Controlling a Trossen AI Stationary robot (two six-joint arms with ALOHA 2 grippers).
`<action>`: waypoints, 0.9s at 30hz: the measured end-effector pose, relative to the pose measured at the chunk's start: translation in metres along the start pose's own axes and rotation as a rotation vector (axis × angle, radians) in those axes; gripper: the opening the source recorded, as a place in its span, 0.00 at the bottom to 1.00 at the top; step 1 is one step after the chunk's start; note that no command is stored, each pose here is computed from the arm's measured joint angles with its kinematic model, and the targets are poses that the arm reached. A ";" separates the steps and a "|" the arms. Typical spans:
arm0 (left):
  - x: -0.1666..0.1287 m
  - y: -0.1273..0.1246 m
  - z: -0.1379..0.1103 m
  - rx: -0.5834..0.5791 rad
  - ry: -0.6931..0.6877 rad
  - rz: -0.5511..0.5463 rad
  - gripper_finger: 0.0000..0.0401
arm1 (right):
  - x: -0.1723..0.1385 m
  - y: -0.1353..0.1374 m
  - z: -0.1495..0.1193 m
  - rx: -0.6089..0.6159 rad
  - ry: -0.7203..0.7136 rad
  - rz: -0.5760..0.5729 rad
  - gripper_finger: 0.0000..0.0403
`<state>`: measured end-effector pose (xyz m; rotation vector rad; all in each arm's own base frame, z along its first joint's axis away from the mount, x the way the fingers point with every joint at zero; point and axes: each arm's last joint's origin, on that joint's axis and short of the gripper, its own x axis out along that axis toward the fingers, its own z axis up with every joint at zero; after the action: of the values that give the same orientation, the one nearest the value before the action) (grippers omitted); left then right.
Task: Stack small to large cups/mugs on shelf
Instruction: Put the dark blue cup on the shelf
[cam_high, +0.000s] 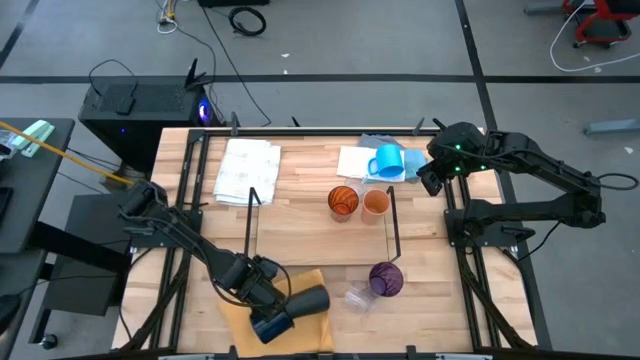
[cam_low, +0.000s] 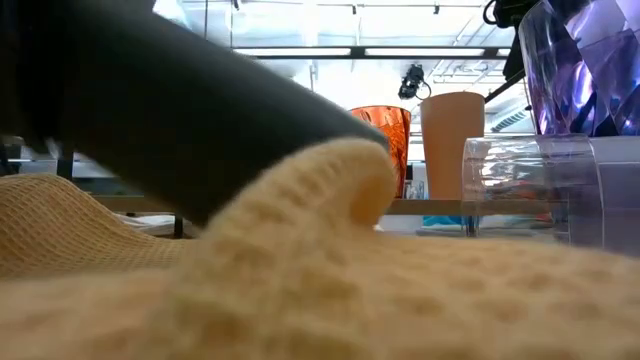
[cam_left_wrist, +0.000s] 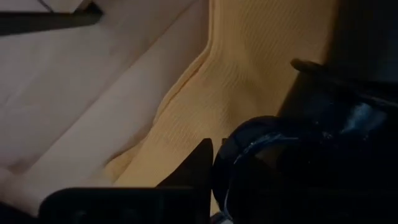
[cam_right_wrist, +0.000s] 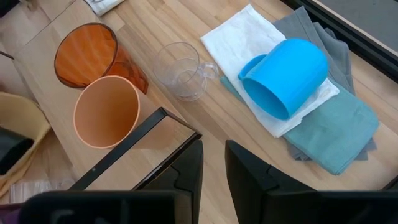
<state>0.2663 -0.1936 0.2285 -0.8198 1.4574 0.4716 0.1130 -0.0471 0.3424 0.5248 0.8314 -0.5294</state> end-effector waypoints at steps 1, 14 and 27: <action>-0.002 0.001 -0.001 0.003 0.012 0.001 0.08 | 0.000 0.000 0.000 0.000 0.000 0.000 0.19; -0.004 0.004 -0.004 0.018 0.090 0.010 0.07 | 0.000 0.000 0.000 -0.012 -0.003 0.001 0.19; -0.039 0.012 -0.014 0.012 0.032 -0.067 0.04 | 0.000 0.001 0.002 -0.025 -0.024 0.009 0.19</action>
<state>0.2445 -0.1885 0.2655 -0.8674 1.4561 0.4006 0.1148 -0.0479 0.3439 0.4983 0.8115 -0.5159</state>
